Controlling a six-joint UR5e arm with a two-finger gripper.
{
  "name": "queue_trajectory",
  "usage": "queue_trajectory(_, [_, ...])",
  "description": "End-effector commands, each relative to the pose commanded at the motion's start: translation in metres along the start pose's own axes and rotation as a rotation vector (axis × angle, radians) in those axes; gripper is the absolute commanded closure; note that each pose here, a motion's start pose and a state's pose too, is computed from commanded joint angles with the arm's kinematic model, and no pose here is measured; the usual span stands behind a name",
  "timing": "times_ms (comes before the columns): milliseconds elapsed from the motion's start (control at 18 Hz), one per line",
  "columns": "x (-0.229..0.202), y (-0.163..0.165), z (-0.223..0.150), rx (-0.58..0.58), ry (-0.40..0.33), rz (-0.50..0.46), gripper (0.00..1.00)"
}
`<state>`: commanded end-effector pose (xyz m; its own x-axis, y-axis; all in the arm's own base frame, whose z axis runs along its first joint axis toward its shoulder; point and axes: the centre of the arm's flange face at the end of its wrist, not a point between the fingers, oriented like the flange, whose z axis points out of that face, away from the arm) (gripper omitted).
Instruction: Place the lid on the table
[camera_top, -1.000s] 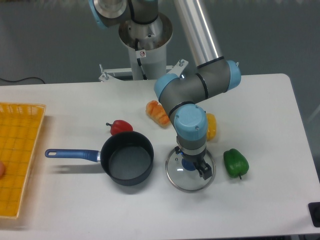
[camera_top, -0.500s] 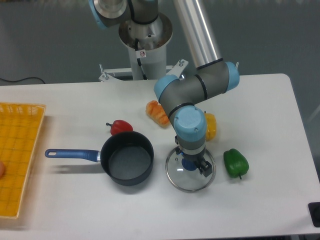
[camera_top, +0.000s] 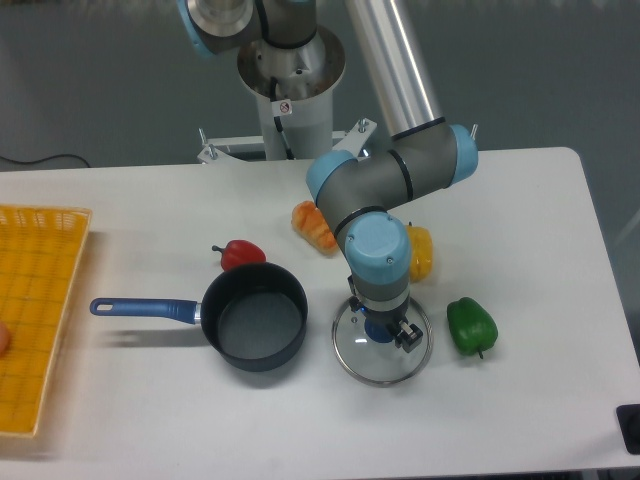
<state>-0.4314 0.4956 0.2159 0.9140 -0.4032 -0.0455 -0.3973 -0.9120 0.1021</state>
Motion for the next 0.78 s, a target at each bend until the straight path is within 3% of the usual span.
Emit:
queue_trajectory(278, [0.0057, -0.0033, 0.001, -0.007, 0.008, 0.006, 0.3])
queue_trajectory(333, [0.0059, -0.0033, 0.0011, -0.007, 0.01, 0.004, 0.44])
queue_trajectory(389, [0.0061, -0.0031, 0.0003, -0.007, 0.01, 0.003, 0.5])
queue_trajectory(500, [0.006, -0.0049, -0.0022, -0.006, 0.005, 0.007, 0.46])
queue_trajectory(778, [0.0051, -0.0061, -0.0043, -0.004, 0.005, 0.008, 0.51])
